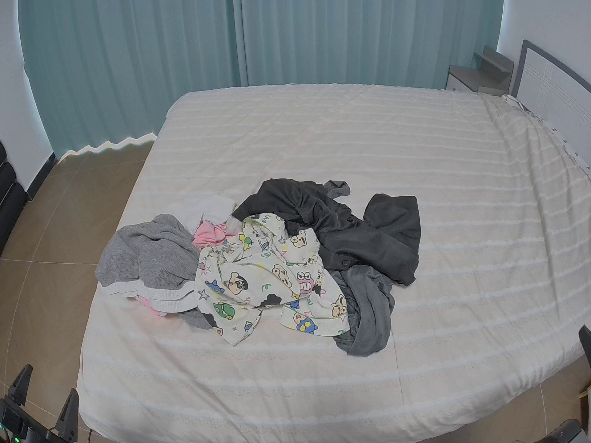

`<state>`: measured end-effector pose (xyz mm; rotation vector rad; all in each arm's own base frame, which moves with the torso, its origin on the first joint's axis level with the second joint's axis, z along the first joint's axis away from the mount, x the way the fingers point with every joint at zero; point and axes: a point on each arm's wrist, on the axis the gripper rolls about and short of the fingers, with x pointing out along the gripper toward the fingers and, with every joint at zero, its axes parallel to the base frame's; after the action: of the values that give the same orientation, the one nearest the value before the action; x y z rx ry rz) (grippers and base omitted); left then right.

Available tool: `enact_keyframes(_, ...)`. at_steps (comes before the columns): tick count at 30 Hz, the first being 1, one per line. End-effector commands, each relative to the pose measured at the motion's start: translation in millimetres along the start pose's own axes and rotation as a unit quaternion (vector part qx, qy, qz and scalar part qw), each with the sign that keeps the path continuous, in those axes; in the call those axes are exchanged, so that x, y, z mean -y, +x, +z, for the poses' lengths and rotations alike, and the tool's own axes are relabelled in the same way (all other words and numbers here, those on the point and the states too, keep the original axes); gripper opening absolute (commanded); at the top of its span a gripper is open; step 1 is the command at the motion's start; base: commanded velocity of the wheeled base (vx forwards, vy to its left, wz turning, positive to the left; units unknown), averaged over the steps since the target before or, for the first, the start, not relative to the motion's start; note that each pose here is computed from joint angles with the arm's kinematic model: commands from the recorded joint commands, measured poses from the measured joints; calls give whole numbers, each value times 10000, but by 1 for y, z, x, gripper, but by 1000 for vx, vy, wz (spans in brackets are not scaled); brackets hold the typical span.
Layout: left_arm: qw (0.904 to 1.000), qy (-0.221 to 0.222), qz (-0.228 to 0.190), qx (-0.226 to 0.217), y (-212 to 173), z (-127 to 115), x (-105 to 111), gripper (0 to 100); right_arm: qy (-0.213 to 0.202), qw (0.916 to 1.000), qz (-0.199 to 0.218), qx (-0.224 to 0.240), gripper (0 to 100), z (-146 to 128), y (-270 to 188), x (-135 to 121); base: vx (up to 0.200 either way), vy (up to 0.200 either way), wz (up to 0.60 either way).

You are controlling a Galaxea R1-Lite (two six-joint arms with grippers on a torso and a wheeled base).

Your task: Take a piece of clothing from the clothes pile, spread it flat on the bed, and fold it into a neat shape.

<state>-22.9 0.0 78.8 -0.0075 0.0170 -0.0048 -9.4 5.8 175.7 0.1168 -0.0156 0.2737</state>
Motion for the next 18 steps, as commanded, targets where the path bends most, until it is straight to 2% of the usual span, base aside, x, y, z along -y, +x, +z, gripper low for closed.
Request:
enact_keyframes(1,10000,-9,1,16,0,-3,0,100,1341,9611,1092,-2154,100,-3,84,9,0,0,0)
enact_keyframes(2,10000,-9,-6,16,0,-3,0,100,1358,9601,1105,-2182,100,-4,85,9,0,0,0)
enact_keyframes(3,10000,7,1,16,0,-3,0,100,1588,9414,1333,-2660,100,-11,106,5,0,0,0)
enact_keyframes(4,10000,14,1,16,0,-3,0,100,1658,9333,1443,-2840,100,-15,114,2,0,0,0)
enact_keyframes(5,10000,7,1,16,0,-3,0,100,1681,9311,1468,-2884,100,-16,118,1,0,0,0)
enact_keyframes(6,10000,22,1,16,0,-3,0,100,1837,9197,1603,-3078,100,-22,135,-5,0,0,0)
enact_keyframes(7,10000,30,1,16,0,-3,0,100,1941,9134,1675,-3162,100,-25,145,-9,0,0,0)
enact_keyframes(8,10000,30,1,8,0,-3,0,100,1959,9124,1679,-3177,100,-25,146,-10,0,0,0)
enact_keyframes(9,10000,22,9,8,0,-3,0,100,2127,9010,1792,-3329,100,-33,163,-18,0,0,0)
enact_keyframes(11,10000,30,9,8,0,-3,0,100,2216,8948,1845,-3409,100,-37,172,-23,0,0,0)
enact_keyframes(12,10000,30,9,8,0,-3,0,100,2326,8847,1895,-3568,100,-47,188,-32,0,0,0)
enact_keyframes(13,10000,30,9,8,0,-3,0,100,2326,8847,1895,-3568,100,-47,188,-32,0,0,0)
enact_keyframes(14,10000,37,9,8,0,-3,0,100,2368,8806,1903,-3637,100,-56,204,-40,0,0,0)
enact_keyframes(18,10000,14,-6,16,0,-3,0,100,2422,8781,1829,-3698,100,-73,234,-56,0,0,0)
